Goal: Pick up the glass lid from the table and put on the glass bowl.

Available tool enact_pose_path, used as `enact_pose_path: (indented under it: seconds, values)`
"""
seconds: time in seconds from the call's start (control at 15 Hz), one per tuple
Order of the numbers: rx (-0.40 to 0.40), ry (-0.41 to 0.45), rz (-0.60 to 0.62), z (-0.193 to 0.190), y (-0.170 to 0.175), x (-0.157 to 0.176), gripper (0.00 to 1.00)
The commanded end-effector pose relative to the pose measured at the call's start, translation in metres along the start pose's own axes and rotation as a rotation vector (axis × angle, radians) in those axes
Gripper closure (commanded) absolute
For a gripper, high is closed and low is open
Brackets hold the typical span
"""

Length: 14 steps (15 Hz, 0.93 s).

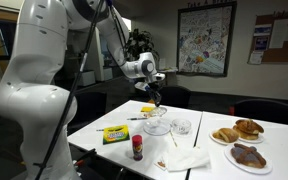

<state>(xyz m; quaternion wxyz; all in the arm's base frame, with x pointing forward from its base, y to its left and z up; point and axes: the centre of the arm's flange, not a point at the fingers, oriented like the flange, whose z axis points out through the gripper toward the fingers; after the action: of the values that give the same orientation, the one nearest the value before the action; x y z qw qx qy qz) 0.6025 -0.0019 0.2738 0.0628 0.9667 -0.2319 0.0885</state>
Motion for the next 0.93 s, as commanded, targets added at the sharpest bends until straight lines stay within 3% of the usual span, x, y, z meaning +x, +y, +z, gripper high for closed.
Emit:
enact_pose_path:
  seconds: [0.0, 0.33, 0.67, 0.87]
  values:
    - [0.01, -0.015, 0.087, 0.004, 0.052, 0.002, 0.96]
    - [0.081, -0.092, 0.212, 0.035, 0.096, 0.031, 0.96]
    - [0.169, -0.18, 0.285, 0.072, 0.115, 0.064, 0.96]
    - [0.172, -0.201, 0.307, 0.092, 0.119, 0.091, 0.96]
